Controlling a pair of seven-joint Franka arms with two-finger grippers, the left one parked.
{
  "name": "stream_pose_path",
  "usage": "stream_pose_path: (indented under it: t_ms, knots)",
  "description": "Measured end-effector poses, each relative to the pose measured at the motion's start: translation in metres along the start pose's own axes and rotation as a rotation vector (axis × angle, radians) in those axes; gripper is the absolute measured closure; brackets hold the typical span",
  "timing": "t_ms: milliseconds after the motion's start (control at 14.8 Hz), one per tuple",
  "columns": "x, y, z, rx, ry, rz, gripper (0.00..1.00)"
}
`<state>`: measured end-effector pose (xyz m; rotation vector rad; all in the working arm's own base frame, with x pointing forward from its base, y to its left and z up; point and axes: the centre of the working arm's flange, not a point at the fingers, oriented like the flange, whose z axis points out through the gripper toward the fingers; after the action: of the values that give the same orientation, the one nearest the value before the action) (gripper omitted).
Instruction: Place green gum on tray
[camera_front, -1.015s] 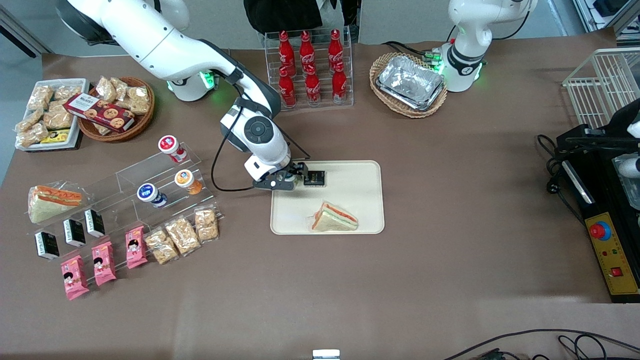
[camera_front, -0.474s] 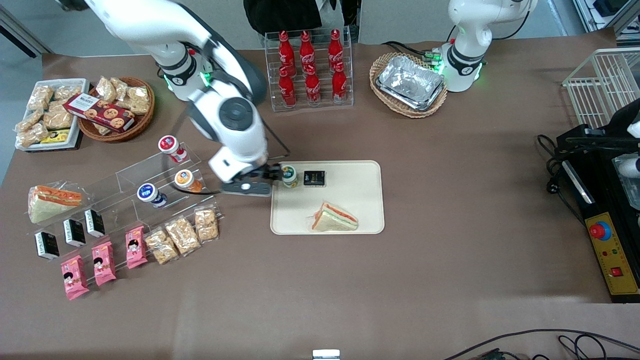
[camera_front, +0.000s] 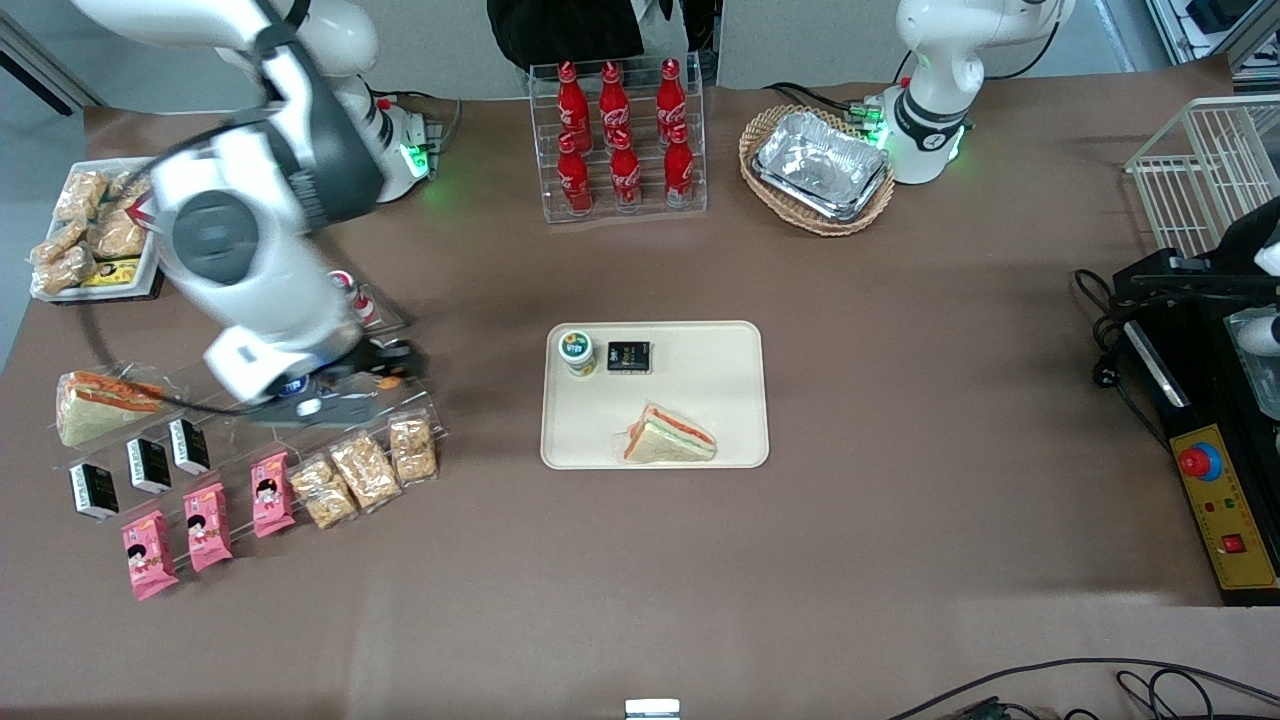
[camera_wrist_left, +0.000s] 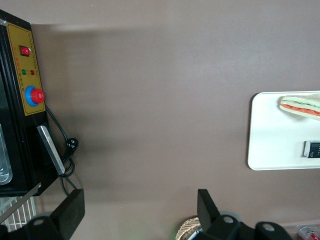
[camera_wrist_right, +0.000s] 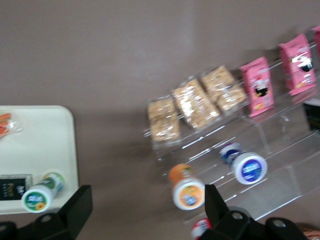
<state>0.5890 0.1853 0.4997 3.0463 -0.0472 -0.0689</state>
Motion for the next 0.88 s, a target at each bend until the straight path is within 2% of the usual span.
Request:
stream_pose_path:
  t_ms: [203, 474, 744, 880]
  knots:
    - [0.014, 0.073, -0.016, 0.039, 0.007, -0.016, 0.0]
    - [0.006, 0.161, -0.04, 0.003, 0.003, -0.05, 0.0]
    - [-0.01, 0.234, -0.068, 0.008, 0.043, -0.098, 0.0]
    - [-0.019, 0.255, -0.08, 0.04, 0.067, -0.081, 0.0]
